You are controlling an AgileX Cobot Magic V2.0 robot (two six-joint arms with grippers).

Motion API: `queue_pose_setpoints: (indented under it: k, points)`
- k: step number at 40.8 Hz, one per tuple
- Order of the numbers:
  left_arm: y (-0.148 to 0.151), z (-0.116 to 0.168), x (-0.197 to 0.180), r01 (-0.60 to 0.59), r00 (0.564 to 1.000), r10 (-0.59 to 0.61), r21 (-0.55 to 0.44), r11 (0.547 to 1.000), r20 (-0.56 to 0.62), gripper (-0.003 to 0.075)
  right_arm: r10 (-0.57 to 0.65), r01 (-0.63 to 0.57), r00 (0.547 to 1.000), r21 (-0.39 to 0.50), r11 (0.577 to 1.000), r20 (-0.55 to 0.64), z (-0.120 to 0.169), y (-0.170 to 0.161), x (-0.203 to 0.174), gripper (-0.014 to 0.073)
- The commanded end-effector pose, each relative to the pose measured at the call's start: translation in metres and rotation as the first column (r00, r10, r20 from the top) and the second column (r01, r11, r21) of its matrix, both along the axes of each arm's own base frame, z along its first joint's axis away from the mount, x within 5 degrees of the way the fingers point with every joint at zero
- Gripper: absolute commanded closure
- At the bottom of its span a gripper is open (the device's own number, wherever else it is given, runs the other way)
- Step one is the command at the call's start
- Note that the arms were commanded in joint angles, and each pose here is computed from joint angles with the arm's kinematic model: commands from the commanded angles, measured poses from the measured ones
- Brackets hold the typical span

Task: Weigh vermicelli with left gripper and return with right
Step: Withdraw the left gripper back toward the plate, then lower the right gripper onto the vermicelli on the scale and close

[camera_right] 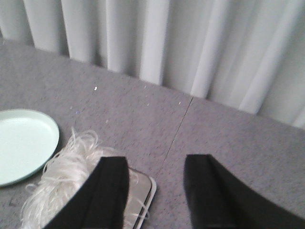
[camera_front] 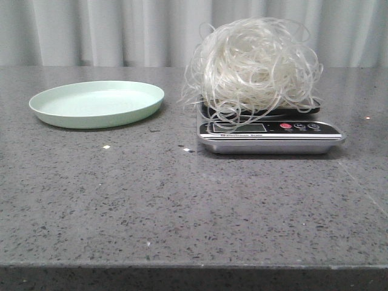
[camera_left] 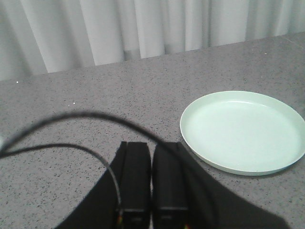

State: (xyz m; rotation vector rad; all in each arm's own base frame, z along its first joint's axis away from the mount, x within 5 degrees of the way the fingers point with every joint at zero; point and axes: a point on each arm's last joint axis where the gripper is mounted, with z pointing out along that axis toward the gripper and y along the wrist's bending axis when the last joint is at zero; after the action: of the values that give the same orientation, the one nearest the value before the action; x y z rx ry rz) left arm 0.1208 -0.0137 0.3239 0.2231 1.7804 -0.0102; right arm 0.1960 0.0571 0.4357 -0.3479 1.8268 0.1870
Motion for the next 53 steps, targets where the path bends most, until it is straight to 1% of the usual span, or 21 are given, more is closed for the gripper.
queue_pose_setpoints:
  k: [1, 3, 5, 7, 9, 15, 22, 26, 33, 39, 42, 48, 53]
  points:
    - [0.0, 0.016, 0.0, -0.01, 0.995, 0.014, -0.036, 0.999, 0.101, 0.0583, 0.037, -0.037, 0.999, -0.028, 0.999, -0.002, 0.013, 0.009, 0.012, 0.0079]
    - [0.0, 0.016, 0.0, -0.01, 0.995, 0.014, -0.036, 0.999, 0.101, 0.0583, 0.061, -0.064, 0.997, -0.067, 0.996, -0.05, 0.01, 0.015, 0.021, 0.0069]
    - [0.0, 0.016, 0.0, -0.01, 0.995, 0.014, -0.036, 0.999, 0.101, 0.0583, 0.095, -0.108, 0.99, -0.124, 0.986, -0.1, 0.005, 0.021, 0.029, 0.0068]
    - [0.0, 0.016, 0.0, -0.01, 0.995, 0.014, -0.036, 0.999, 0.101, 0.0583, 0.13, -0.152, 0.982, -0.163, 0.975, -0.139, 0.0, 0.027, 0.037, 0.0068]
    - [0.0, 0.016, 0.0, -0.01, 0.995, 0.014, -0.036, 0.999, 0.101, 0.0583, 0.169, -0.202, 0.969, -0.183, 0.962, -0.18, -0.005, 0.032, 0.044, 0.0065]
    - [0.0, 0.016, 0.0, -0.01, 0.995, 0.014, -0.036, 0.999, 0.101, 0.0583, 0.279, -0.334, 0.915, -0.163, 0.928, -0.291, -0.018, 0.049, 0.065, 0.0065]
    - [0.0, 0.016, 0.0, -0.01, 0.995, 0.014, -0.036, 0.999, 0.101, 0.0583, 0.348, -0.435, 0.839, -0.132, 0.891, -0.418, -0.036, 0.064, 0.088, 0.0064]
    - [0.0, 0.016, 0.0, -0.01, 0.995, 0.014, -0.036, 0.999, 0.101, 0.0583, 0.357, -0.46, 0.805, -0.118, 0.88, -0.473, -0.044, 0.07, 0.101, 0.0064]
    - [0.0, 0.016, 0.0, -0.01, 0.995, 0.014, -0.036, 0.999, 0.101, 0.0583, 0.358, -0.469, 0.781, -0.104, 0.877, -0.512, -0.058, 0.077, 0.122, 0.0064]
    - [0.0, 0.016, 0.0, -0.01, 0.995, 0.014, -0.036, 0.999, 0.101, 0.0583, 0.349, -0.476, 0.751, -0.093, 0.874, -0.561, -0.078, 0.082, 0.136, 0.0064]
    - [0.0, 0.016, 0.0, -0.01, 0.995, 0.014, -0.036, 0.999, 0.101, 0.0583, 0.344, -0.482, 0.729, -0.086, 0.872, -0.592, -0.09, 0.084, 0.143, 0.0064]
    - [0.0, 0.016, 0.0, -0.01, 0.995, 0.014, -0.036, 0.999, 0.101, 0.0583, 0.338, -0.496, 0.682, -0.071, 0.865, -0.648, -0.109, 0.087, 0.151, 0.0066]
    - [0.0, 0.016, 0.0, -0.01, 0.995, 0.014, -0.036, 0.999, 0.101, 0.0583, 0.336, -0.502, 0.664, -0.065, 0.862, -0.668, -0.115, 0.088, 0.153, 0.0069]
